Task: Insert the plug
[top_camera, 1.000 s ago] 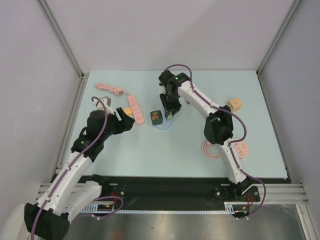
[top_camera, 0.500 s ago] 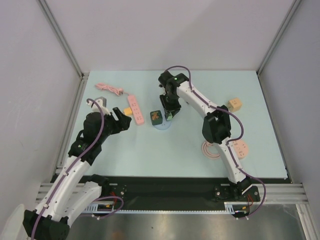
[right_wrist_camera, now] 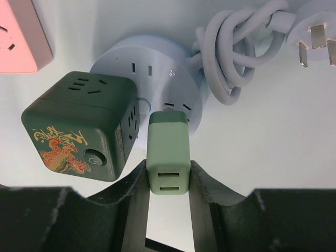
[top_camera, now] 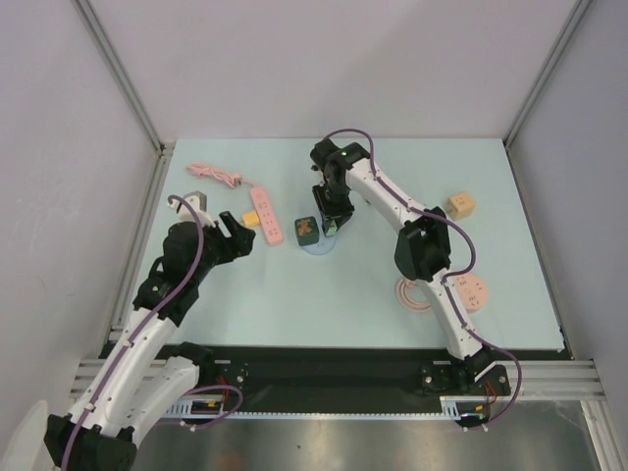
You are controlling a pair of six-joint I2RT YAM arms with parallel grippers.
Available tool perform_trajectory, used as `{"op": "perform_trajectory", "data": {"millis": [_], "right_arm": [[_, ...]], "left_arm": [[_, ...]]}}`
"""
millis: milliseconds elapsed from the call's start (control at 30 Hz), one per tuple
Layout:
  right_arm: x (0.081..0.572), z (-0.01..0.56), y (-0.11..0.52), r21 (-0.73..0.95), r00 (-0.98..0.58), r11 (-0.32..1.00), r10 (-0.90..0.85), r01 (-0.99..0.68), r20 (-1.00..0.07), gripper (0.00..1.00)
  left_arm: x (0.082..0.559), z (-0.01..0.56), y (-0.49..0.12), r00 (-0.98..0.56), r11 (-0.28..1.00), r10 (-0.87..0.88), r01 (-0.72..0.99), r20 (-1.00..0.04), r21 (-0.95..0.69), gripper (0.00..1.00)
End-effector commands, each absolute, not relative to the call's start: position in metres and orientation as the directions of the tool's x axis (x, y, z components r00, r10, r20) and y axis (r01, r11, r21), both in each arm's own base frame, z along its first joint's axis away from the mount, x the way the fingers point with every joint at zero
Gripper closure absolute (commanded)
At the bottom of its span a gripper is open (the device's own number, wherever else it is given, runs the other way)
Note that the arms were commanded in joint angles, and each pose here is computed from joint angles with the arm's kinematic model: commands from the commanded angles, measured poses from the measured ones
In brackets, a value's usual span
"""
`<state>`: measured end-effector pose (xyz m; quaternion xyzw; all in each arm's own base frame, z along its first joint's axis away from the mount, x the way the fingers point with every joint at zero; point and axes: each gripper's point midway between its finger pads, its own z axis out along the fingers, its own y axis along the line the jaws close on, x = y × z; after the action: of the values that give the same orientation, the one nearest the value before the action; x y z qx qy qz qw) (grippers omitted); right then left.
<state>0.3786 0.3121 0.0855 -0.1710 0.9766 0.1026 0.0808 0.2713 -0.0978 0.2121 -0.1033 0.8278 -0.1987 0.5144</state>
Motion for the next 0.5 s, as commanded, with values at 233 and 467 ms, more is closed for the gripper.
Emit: {"op": "perform_trajectory", "data": {"millis": [233,467], "right_arm": [[0.375,0.046,0.308,0.102,-0.945,0.943,-0.307,-0.318,-0.108,1.00],[0.375,0.039,0.302,0.057,-0.947,0.948,-0.308,-0.314,-0.096,1.00]], "left_arm": [[0.271,0.215,-0.087,-0.417,0.916,-0.358,0.015,-0.836,-0.400,0.21],[0.271,0.214,-0.085,-0.416,0.918,-0.357,0.008,-0.837,-0.395,0.21]]}}
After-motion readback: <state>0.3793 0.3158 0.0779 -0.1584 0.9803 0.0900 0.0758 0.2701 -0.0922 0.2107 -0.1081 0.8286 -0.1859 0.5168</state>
